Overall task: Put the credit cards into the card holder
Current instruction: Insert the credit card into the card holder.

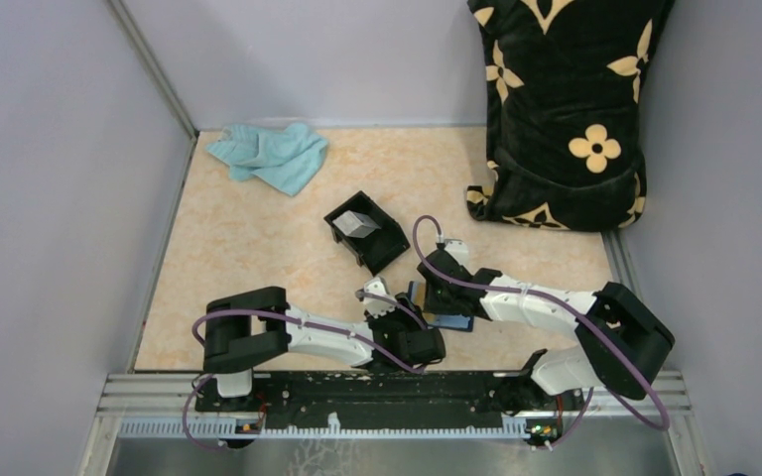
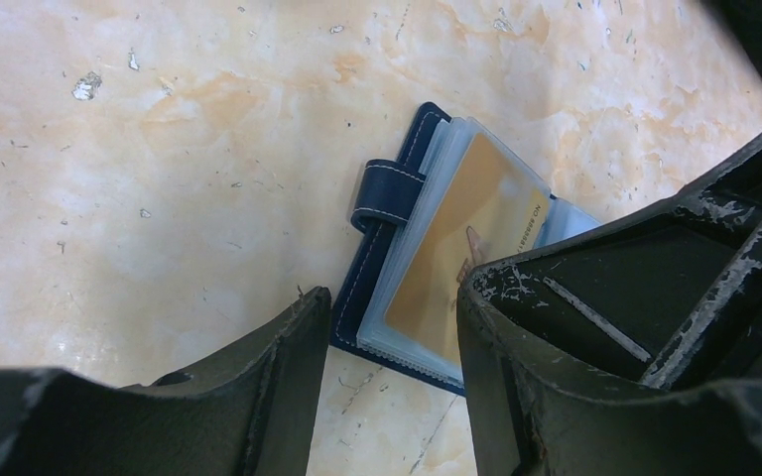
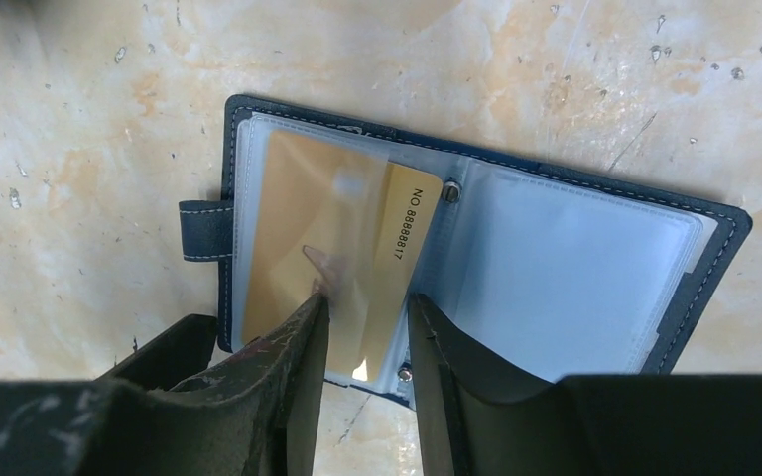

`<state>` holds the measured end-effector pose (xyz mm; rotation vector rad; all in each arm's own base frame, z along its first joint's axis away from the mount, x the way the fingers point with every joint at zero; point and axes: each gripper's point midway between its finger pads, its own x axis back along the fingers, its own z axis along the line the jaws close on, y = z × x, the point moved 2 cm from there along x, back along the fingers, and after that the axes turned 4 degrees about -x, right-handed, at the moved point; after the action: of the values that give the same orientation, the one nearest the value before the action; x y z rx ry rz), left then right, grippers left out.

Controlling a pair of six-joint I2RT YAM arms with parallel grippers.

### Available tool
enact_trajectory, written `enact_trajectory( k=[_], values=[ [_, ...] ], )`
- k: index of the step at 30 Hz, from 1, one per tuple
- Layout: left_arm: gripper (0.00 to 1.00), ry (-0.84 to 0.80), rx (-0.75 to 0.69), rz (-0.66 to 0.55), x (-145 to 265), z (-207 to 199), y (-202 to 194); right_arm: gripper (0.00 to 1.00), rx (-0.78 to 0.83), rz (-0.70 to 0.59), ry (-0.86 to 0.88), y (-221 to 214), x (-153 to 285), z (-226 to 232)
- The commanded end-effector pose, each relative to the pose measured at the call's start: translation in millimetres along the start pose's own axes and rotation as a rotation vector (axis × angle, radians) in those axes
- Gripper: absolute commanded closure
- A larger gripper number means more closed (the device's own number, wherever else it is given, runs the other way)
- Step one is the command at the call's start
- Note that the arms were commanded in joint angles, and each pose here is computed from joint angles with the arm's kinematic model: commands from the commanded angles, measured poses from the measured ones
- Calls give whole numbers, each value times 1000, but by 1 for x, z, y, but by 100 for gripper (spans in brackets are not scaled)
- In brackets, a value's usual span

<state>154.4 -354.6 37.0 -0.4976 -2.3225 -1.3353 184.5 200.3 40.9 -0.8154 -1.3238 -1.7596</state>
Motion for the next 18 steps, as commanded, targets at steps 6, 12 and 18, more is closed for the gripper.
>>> enact_trajectory(
  k=[6, 12, 18],
  values=[
    [41, 174, -144, 91, -6, 71, -22, 63, 17, -55, 52, 17, 6, 18],
    [41, 161, -94, 37, -3, 77, -2, 44, -11, -116, 70, 31, 19, 20],
    [41, 112, -60, -23, 1, 73, 19, 43, -35, -190, 113, 48, 35, 22]
  ],
)
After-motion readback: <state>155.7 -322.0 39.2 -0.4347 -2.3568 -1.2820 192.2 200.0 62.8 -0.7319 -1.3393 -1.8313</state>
